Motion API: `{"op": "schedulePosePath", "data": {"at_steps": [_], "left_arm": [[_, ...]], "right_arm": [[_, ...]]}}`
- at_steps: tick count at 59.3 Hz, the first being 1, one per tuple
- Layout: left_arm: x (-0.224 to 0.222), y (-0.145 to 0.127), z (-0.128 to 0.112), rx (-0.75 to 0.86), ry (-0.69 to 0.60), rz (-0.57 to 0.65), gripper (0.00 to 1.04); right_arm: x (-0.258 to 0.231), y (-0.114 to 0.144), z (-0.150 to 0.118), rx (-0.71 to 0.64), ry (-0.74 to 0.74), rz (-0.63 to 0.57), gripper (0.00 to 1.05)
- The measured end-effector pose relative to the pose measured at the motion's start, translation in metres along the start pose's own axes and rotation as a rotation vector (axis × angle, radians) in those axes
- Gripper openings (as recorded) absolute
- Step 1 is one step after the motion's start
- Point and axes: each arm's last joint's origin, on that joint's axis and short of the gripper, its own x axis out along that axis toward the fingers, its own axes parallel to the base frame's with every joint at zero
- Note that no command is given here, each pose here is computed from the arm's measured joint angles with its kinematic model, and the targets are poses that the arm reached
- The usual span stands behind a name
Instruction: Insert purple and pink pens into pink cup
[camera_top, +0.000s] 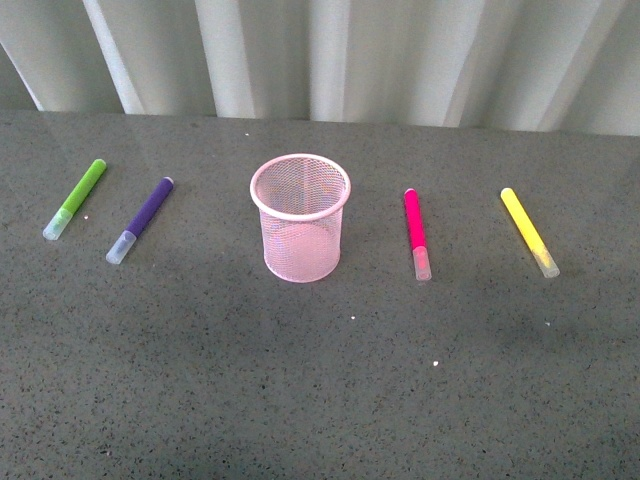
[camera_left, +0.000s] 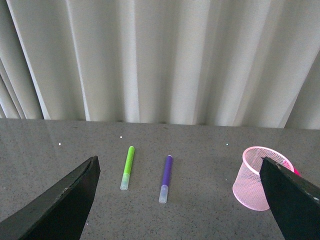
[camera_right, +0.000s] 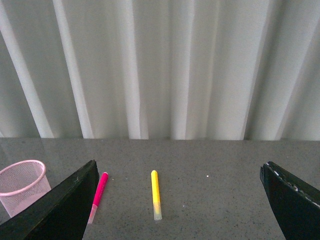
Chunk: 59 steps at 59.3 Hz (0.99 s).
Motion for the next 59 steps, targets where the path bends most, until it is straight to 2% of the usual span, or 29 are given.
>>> {"op": "schedulePosePath", "data": {"at_steps": [59], "left_arm": [[0.0000,0.0000,0.0000,0.000,0.000,0.000,0.98]], "right_arm": [[0.0000,0.0000,0.0000,0.000,0.000,0.000,0.98]]}}
